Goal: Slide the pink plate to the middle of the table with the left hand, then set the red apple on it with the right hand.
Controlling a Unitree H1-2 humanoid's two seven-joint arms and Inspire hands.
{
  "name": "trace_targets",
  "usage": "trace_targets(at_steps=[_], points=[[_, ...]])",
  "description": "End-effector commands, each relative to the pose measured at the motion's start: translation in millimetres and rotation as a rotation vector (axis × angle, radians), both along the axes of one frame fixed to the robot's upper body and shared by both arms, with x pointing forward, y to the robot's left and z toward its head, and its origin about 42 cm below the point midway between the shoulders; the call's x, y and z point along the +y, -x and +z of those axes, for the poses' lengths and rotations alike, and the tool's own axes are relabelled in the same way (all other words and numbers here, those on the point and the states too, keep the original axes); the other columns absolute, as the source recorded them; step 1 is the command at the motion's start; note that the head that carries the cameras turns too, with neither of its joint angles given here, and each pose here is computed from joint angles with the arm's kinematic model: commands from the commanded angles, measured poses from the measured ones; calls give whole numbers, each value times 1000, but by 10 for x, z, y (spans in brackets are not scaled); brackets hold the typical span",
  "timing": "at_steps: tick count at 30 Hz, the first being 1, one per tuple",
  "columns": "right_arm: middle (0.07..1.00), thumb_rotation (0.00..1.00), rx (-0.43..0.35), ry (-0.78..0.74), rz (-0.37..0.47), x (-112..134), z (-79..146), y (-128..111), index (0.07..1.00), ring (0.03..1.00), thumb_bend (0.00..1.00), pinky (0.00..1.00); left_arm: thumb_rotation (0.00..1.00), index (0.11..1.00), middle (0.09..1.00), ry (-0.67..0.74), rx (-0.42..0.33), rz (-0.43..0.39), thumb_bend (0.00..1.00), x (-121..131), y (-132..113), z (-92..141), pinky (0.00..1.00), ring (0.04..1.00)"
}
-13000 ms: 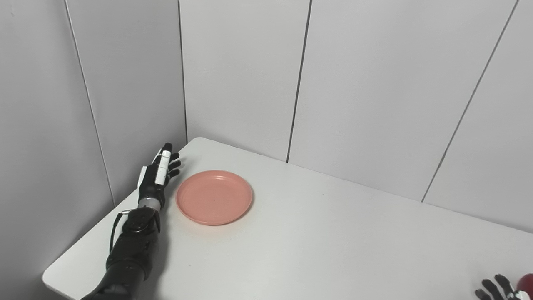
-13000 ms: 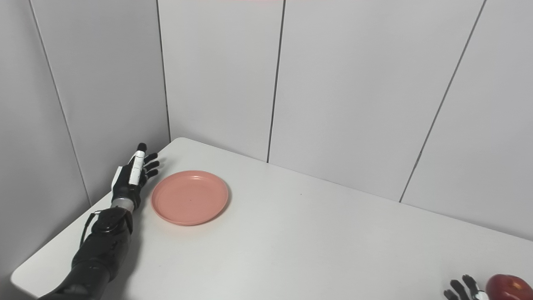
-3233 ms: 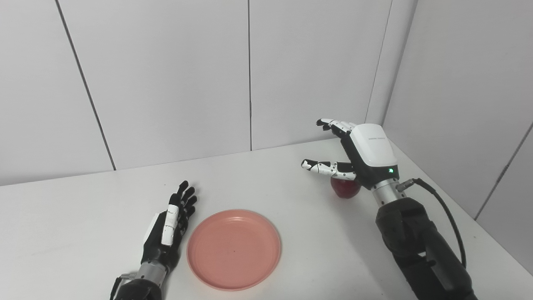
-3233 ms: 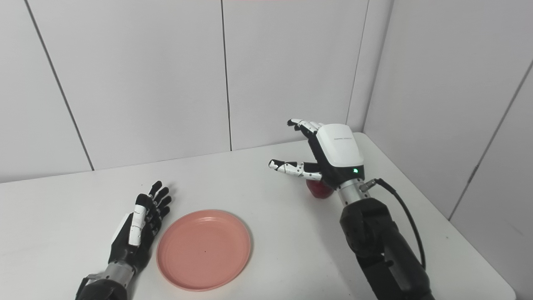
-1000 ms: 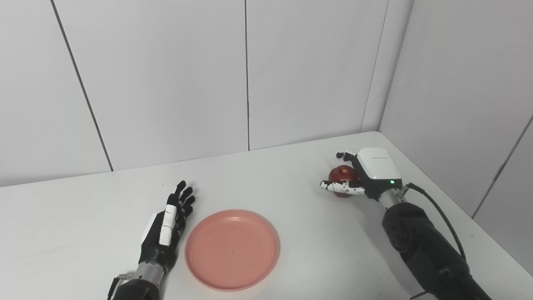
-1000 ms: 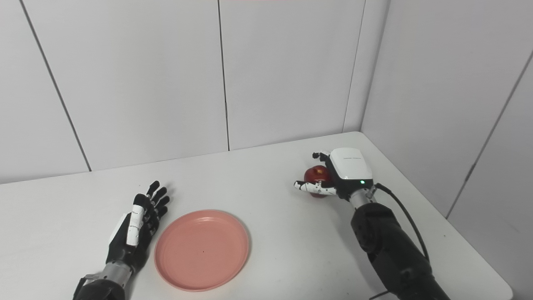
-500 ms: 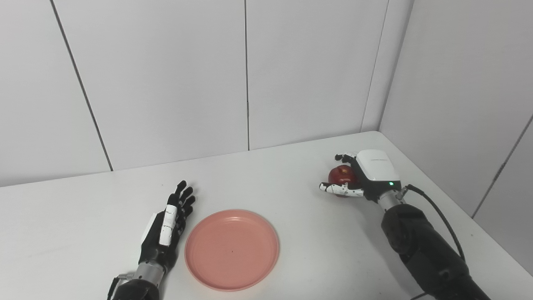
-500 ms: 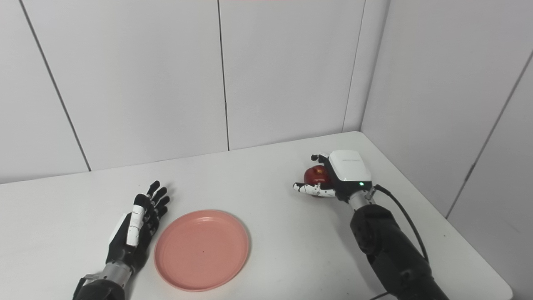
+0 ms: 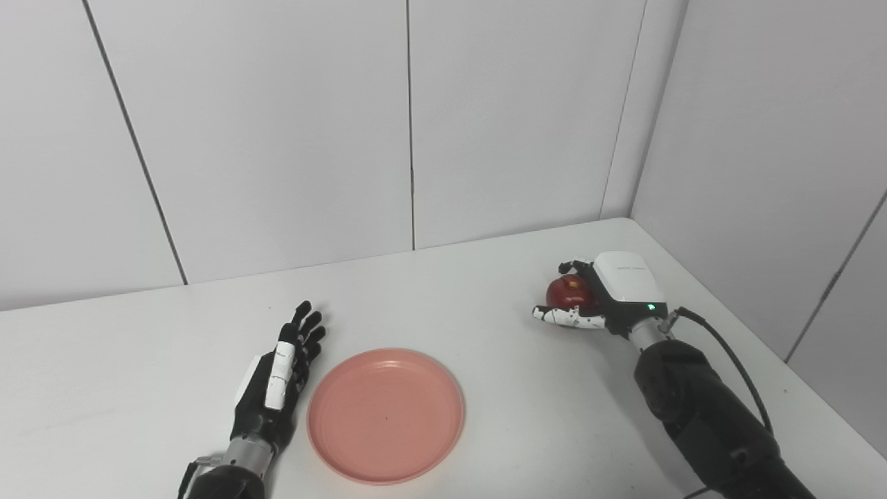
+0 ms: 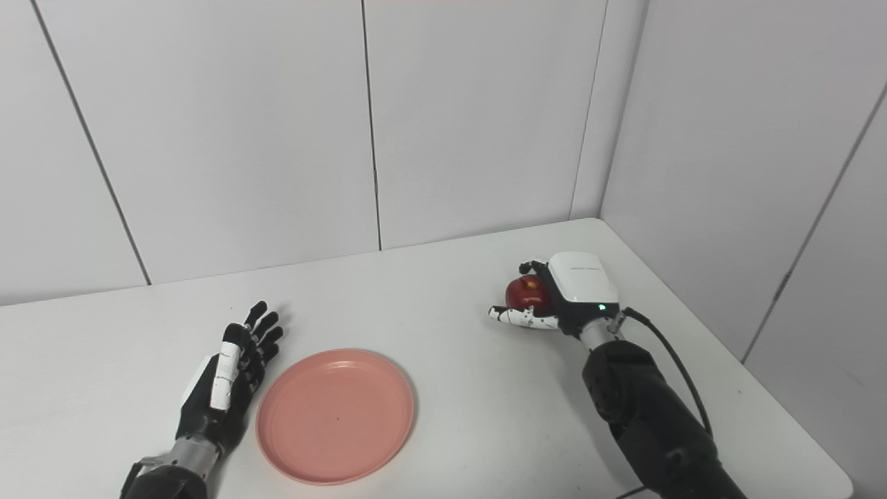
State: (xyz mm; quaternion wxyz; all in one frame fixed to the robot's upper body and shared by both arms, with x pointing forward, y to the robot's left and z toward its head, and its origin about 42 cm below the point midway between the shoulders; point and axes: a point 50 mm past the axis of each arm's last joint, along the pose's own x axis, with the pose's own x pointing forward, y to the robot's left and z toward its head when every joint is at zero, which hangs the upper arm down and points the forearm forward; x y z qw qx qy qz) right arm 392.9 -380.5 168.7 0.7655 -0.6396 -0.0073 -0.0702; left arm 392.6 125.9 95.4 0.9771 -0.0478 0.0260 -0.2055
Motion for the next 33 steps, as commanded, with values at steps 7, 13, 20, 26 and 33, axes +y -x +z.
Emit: trace_targets(at_steps=[7, 13, 20, 26, 33], points=[[523, 808, -57, 3, -13, -9, 257, -97, 624, 424, 706, 334, 971, 954, 976, -24, 99, 6, 902, 96, 163, -279, 1000, 965], [473, 796, -41, 7, -22, -13, 250, -97, 612, 382, 676, 299, 969, 950, 976, -21, 101, 6, 896, 96, 162, -277, 1000, 963], [441, 743, -39, -7, -16, -20, 236, -104, 603, 353, 616, 278, 970, 948, 979, -23, 102, 3, 892, 97, 162, -272, 1000, 965], [337, 524, -51, -29, -4, -43, 206, -114, 576, 242, 550, 179, 977, 946, 979, -19, 101, 1, 887, 90, 164, -267, 1000, 966], [338, 491, -54, -30, -4, -45, 219, -120, 593, 239, 551, 174, 974, 942, 976, -21, 100, 2, 898, 86, 159, -262, 1000, 964]])
